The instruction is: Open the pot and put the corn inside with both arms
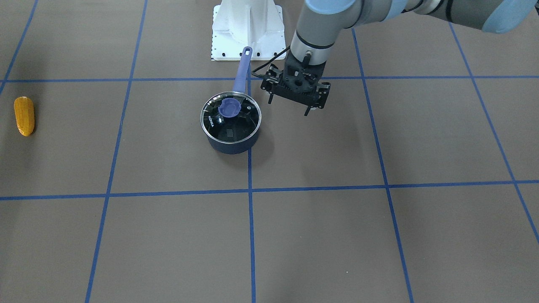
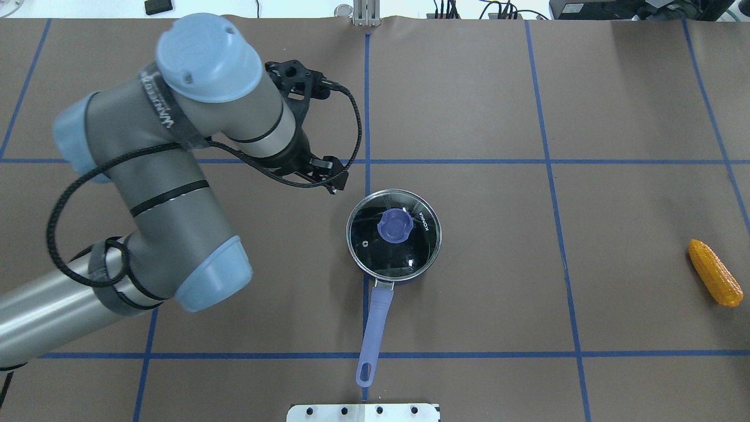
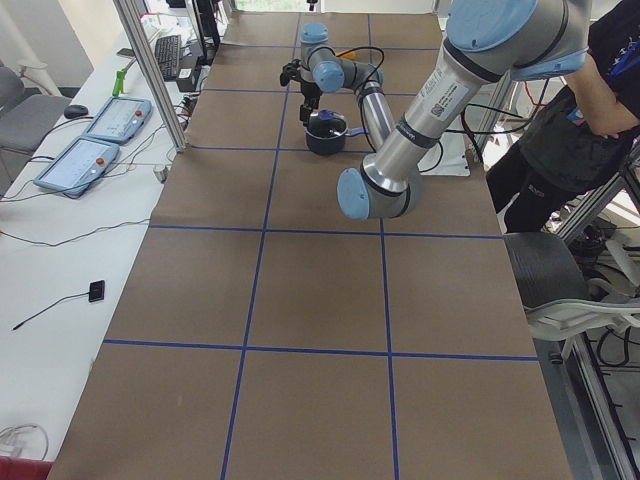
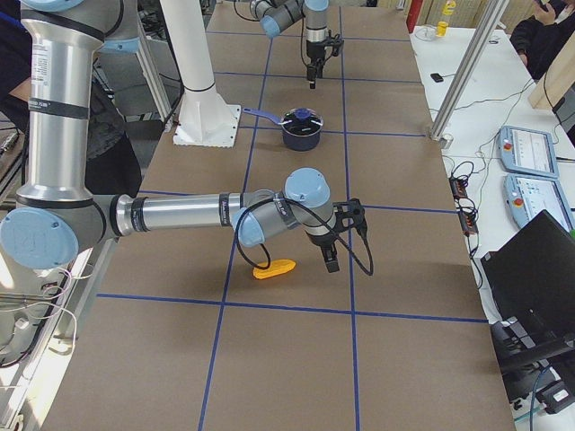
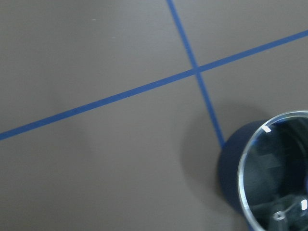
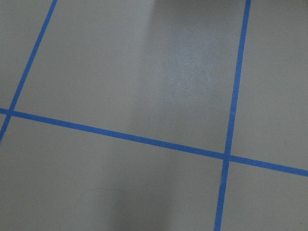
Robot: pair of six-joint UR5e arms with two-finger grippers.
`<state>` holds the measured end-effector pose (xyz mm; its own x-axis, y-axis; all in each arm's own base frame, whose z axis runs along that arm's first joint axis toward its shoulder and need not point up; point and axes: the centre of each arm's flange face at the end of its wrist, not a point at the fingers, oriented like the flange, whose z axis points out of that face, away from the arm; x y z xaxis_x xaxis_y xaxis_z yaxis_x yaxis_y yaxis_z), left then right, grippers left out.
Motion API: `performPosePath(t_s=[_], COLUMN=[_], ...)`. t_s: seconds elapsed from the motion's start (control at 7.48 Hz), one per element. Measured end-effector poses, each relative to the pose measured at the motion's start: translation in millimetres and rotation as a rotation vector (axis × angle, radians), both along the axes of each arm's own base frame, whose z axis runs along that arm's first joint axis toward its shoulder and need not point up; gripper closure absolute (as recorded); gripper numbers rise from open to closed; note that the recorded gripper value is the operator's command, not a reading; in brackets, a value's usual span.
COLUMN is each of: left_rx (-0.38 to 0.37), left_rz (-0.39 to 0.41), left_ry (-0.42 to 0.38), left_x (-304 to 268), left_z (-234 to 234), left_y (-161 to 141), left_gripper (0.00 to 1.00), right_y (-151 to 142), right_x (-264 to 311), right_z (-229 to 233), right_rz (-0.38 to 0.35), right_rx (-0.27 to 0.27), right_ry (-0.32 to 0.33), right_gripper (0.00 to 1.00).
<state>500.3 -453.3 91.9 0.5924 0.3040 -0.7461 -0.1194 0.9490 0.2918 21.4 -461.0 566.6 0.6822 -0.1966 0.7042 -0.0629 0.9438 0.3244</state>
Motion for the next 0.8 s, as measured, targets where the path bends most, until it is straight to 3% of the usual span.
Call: performPosePath(t_s=[0.27,0.8], left_rx=[-0.035,-0.049], left_rz=[-0.022,-0.026], left_ry=[-0.009,-0.037], left_x=[46.2,85.3], left_z=[-25.4,-22.7], left_y=[21.2,48.0], left_gripper=[0.01,0.02], right_y=[1.3,2.4], right_x=[0.1,0.1], right_z=[1.0,1.9], right_rz=[0.0,0.0], right_rx=[-0.003,-0.005], right_ry=[-0.001,-0.001], right_gripper=[0.0,0.0])
